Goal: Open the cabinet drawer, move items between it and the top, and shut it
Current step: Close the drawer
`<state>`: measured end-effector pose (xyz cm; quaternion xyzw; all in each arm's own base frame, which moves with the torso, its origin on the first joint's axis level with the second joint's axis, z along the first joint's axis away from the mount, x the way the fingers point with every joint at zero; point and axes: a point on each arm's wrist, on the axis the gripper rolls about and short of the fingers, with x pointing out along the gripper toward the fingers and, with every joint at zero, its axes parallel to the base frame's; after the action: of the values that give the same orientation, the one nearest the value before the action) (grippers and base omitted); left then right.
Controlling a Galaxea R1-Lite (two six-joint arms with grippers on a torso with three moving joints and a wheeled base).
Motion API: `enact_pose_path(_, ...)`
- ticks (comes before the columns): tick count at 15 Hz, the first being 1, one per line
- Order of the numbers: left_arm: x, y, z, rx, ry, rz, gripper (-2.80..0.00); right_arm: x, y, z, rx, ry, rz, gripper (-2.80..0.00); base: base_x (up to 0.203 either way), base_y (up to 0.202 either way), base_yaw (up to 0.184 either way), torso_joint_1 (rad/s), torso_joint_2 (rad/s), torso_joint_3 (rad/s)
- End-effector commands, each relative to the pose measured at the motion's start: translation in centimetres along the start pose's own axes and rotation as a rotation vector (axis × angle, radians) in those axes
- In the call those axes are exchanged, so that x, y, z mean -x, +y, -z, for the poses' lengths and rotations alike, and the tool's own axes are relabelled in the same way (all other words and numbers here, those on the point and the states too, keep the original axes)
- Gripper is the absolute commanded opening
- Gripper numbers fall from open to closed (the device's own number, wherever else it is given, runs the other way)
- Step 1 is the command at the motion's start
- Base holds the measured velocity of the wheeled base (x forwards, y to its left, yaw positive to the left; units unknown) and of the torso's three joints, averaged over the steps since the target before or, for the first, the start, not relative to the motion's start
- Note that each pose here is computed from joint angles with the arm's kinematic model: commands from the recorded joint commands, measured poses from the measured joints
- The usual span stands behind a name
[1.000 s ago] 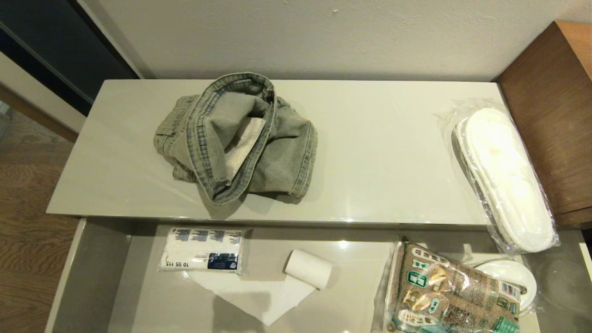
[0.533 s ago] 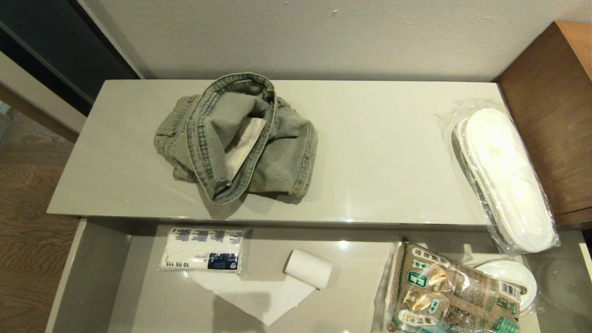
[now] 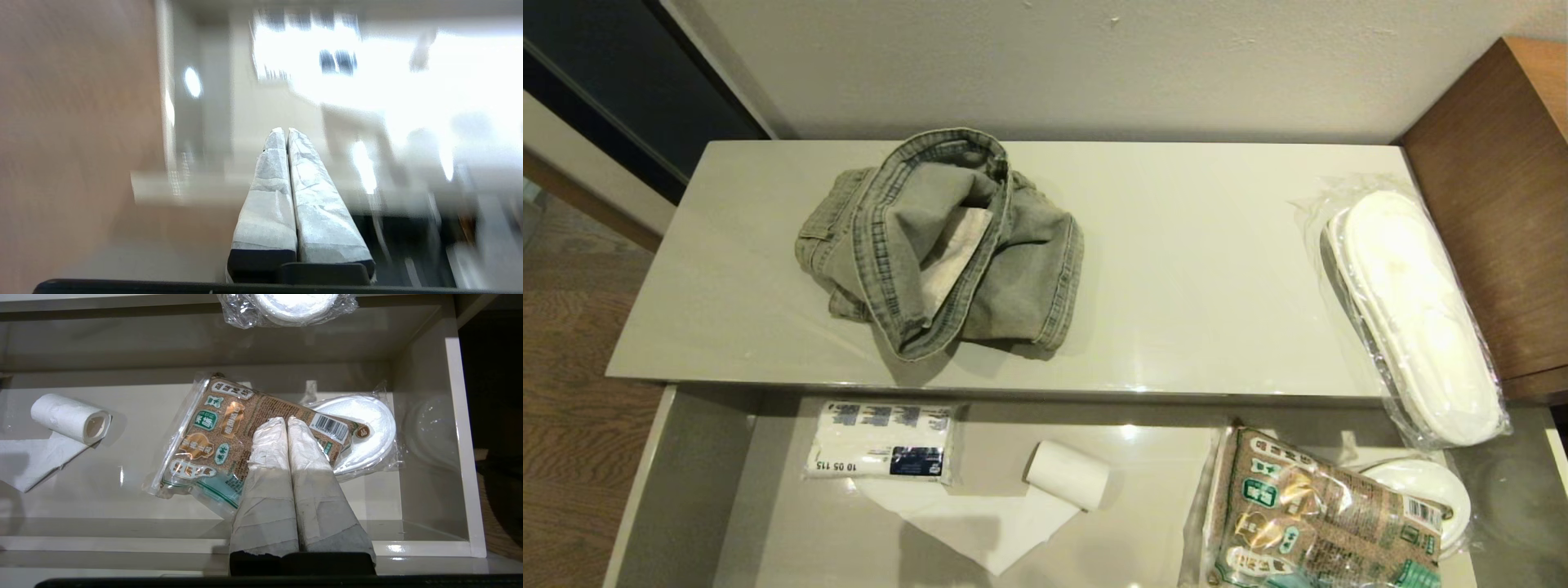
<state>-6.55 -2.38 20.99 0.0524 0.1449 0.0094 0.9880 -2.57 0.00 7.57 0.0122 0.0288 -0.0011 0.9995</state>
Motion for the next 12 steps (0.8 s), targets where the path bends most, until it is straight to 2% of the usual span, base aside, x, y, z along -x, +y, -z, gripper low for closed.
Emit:
enact_pose_path(1, -2.0, 0.5, -0.8, -0.034, -0.187, -0.048, -2.80, 0.0, 0.0, 0.0, 0.000, -0.001, 0.000, -2.80, 0.000, 0.000, 0.000, 0.000, 0.00, 0.000)
enact_pose_path(4, -4.7, 0.7, 1.6, -0.022, -0.224, -0.103, -2.80, 0.0, 0.0, 0.0, 0.000, -0.001, 0.000, -2.80, 0.000, 0.000, 0.000, 0.000, 0.00, 0.000)
enact_pose_path(7, -6.6, 0.8, 3.9, 0.000, -0.194, -0.111, -2.80, 0.0, 0.0, 0.0, 0.000, -0.001, 0.000, -2.80, 0.000, 0.000, 0.000, 0.000, 0.00, 0.000)
enact_pose_path(10, -9.4, 0.8, 8.1, 0.010, -0.195, -0.137, -2.80, 0.0, 0.0, 0.0, 0.000, -0.001, 0.000, -2.80, 0.000, 0.000, 0.000, 0.000, 0.00, 0.000)
enact_pose_path(11, -9.8, 0.8, 9.1, 0.020, -0.174, -0.150, -2.80, 0.0, 0.0, 0.0, 0.000, -0.001, 0.000, -2.80, 0.000, 0.000, 0.000, 0.000, 0.00, 0.000)
enact_pose_path(12, -9.9, 0.8, 9.2, 0.026, -0.174, -0.169, -2.80, 0.0, 0.0, 0.0, 0.000, -0.001, 0.000, -2.80, 0.000, 0.000, 0.000, 0.000, 0.00, 0.000)
